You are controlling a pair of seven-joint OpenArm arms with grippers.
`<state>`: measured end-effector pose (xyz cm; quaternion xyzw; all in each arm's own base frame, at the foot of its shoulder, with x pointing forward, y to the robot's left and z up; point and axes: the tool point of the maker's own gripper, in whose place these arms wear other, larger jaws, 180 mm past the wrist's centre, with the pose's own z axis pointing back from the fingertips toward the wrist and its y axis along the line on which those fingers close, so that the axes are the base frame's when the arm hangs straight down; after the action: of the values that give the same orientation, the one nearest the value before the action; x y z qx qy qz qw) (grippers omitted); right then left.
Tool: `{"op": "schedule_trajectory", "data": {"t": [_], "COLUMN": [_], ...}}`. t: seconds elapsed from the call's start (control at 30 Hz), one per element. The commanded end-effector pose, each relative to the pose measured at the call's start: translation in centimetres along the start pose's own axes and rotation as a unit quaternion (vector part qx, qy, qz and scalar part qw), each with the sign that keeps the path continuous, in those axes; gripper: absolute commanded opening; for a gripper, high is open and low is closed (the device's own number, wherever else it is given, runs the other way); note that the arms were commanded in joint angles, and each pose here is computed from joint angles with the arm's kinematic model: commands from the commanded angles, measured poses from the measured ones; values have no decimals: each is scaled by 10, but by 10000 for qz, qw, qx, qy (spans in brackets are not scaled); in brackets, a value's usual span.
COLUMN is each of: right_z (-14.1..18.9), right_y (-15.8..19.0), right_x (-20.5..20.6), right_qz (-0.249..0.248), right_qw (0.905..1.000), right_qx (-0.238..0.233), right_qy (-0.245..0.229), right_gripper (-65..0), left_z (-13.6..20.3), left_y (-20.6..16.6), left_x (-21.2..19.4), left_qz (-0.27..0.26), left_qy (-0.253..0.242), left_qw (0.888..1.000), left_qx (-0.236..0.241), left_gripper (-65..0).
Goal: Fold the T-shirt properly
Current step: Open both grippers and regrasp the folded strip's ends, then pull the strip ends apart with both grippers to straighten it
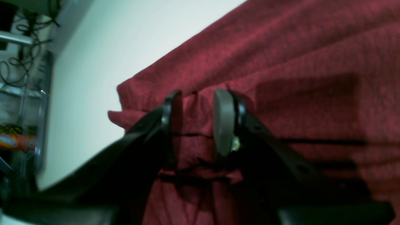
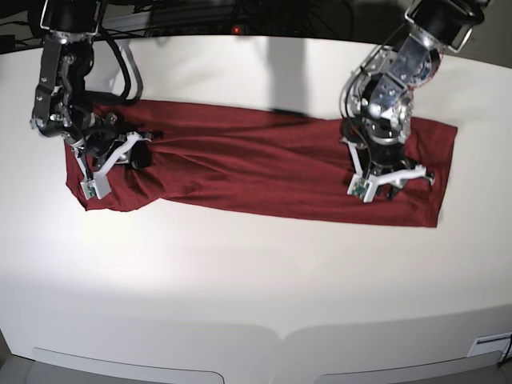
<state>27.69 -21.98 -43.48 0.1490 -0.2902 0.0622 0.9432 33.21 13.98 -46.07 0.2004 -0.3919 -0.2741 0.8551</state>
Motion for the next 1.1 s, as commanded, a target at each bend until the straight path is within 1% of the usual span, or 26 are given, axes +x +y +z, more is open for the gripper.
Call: {"op": "schedule_trajectory", "data": {"t": [0.0,0.07,0.13,0.27,0.4,0.5,0.57,0.6,0.67,0.73,0.77,0.83,0.9,0.97,1.07], "right_z": [4,3,4,4,-4,-15,-19,-18,-16,-13,-12,-10,-8,-7,-3], "right_y": [-10,-11,-13,-12,-4,3,9,13,19,21,21,21,22,25,28], "right_x": [9,24,36,52,55,59,71,81,101,117,123,133,139,143,147], "right_qz": [114,163,251,279,249,176,129,96,68,95,122,162,188,313,437], "right_qw": [9997,9996,9991,9987,9984,9985,9981,9973,9952,9941,9937,9929,9921,9912,9899], "right_qx": [-200,-216,-294,-285,-240,-181,-97,-11,121,171,170,167,169,221,240], "right_qy": [45,-89,-172,-323,-439,-489,-597,-732,-970,-1071,-1101,-1168,-1225,-1270,-1326], "right_gripper": [-503,-503,-503,-503,-503,-503,-503,-503,-503,-503,-503,-503,-503,-503,-503], "left_z": [-3,-13,-20,-23,-21,-21,-22,-22,-22,-20,-18,-12,-4,0,0], "left_y": [-10,3,14,28,31,32,33,35,48,68,79,102,119,125,125], "left_x": [-46,-49,-52,-63,-73,-74,-72,-71,-68,-62,-60,-54,-51,-46,-35], "left_qz": [2,-42,45,80,46,43,48,72,211,194,134,-28,-153,-265,-210], "left_qy": [952,1047,1161,1340,1510,1535,1520,1507,1456,1335,1278,1169,1163,1155,971], "left_qw": [9946,9941,9929,9908,9884,9880,9883,9885,9886,9870,9844,9757,9649,9610,9636], "left_qx": [-403,-291,-243,-162,-140,-136,-125,-70,311,879,1201,1855,2348,2499,2481], "left_gripper": [-474,-474,-474,-474,-474,-474,-474,-474,-474,-474,-474,-474,-474,-474,-474]}}
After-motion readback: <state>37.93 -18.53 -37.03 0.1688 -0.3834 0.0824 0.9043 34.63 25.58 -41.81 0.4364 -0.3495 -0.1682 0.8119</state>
